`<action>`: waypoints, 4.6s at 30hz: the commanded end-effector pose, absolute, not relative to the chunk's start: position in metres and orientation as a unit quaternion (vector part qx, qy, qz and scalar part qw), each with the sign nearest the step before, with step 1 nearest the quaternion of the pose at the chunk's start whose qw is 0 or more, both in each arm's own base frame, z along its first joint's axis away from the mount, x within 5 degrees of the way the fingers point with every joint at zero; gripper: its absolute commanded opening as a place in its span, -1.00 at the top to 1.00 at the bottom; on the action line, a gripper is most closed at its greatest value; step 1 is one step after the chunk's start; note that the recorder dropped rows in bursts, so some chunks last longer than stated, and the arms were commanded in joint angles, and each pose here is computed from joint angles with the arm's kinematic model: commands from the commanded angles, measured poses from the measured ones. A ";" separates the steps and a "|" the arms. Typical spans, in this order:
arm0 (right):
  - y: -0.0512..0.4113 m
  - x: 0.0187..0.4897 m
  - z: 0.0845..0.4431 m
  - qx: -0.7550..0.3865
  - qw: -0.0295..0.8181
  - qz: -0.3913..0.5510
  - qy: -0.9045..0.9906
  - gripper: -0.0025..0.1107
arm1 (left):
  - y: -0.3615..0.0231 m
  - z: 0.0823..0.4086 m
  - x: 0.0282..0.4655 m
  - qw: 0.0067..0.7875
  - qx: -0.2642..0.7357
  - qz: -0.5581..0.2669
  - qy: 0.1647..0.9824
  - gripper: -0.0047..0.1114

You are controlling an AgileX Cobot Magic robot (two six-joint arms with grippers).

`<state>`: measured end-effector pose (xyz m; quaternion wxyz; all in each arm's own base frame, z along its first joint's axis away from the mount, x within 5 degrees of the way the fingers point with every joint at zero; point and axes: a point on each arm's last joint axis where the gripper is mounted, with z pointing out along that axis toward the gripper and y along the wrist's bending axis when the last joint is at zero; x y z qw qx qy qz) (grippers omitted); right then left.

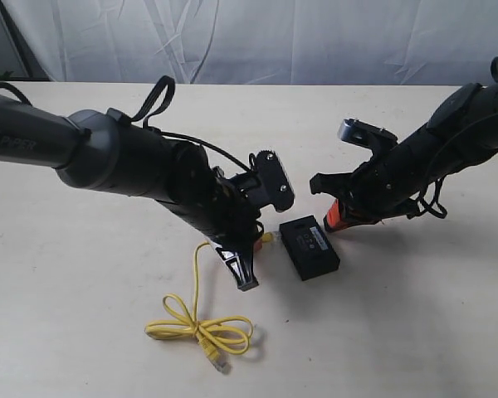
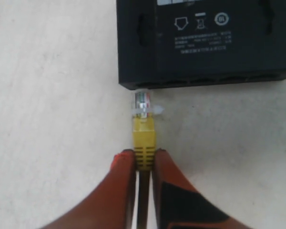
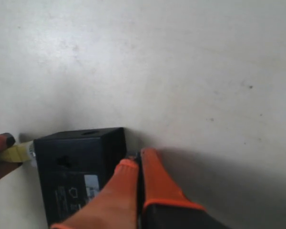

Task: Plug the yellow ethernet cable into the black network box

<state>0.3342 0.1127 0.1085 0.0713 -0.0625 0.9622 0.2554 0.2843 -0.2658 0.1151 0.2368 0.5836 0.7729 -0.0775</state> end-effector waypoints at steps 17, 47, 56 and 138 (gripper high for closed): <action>0.112 0.334 0.109 -0.057 0.069 0.263 0.961 0.97 | -0.269 0.121 0.285 0.256 0.570 -0.082 0.776 0.92; 0.113 0.334 0.110 -0.057 0.069 0.267 0.960 0.97 | -0.270 0.116 0.286 0.255 0.591 -0.078 0.762 0.92; 0.114 0.333 0.110 -0.059 0.068 0.270 0.958 0.97 | -0.270 0.117 0.287 0.261 0.599 -0.073 0.754 0.92; 0.133 0.325 0.101 -0.112 0.069 0.206 0.970 0.97 | -0.273 0.119 0.287 0.272 0.586 -0.086 0.758 0.92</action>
